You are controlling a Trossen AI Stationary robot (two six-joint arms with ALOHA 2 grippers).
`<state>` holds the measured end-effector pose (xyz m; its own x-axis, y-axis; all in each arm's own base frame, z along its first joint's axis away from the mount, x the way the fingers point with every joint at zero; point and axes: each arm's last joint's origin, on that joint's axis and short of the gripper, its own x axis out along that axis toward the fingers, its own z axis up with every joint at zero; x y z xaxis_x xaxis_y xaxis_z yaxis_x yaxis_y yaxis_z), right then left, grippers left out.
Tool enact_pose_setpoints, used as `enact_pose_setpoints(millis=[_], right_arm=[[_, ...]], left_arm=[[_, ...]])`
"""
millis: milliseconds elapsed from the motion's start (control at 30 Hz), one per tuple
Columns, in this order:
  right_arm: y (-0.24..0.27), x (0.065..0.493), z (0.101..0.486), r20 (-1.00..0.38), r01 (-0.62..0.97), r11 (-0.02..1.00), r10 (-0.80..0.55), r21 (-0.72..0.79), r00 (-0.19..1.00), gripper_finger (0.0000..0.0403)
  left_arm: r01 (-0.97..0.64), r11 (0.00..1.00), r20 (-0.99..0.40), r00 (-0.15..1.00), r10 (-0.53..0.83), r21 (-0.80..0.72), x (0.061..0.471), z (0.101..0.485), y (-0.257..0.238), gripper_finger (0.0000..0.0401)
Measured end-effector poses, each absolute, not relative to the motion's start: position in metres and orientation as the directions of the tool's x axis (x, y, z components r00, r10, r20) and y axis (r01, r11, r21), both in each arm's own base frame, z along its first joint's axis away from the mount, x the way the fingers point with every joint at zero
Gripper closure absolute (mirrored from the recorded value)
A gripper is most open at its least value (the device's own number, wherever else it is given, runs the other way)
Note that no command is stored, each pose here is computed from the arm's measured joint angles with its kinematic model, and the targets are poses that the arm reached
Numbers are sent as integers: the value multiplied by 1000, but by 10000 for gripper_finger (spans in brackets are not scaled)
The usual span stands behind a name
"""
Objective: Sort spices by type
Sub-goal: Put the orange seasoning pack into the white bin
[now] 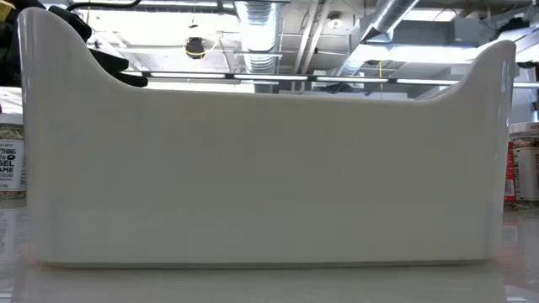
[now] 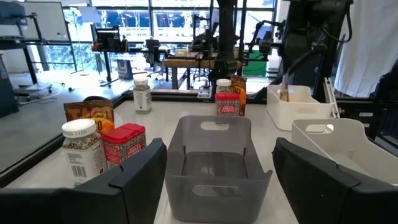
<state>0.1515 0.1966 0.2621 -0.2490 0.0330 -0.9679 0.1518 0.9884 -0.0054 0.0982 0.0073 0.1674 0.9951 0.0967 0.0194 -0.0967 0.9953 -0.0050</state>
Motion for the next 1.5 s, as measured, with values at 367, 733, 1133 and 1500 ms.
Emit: enact_pose_setpoints(millis=[367,733,1133,1500], right_arm=[[190,177,241,-934,126,991,10,-38,-358,390],[194,175,239,-933,101,994,5,-33,-360,363],[197,172,239,-934,84,996,-2,-34,-357,352],[197,172,239,-935,84,996,-1,-33,-355,350]], left_arm=[[-97,995,19,995,97,-5,98,167,7,119],[-97,995,19,995,97,-5,98,167,7,119],[-97,995,19,995,97,-5,98,167,7,119],[-97,995,20,995,97,-5,98,167,7,119]])
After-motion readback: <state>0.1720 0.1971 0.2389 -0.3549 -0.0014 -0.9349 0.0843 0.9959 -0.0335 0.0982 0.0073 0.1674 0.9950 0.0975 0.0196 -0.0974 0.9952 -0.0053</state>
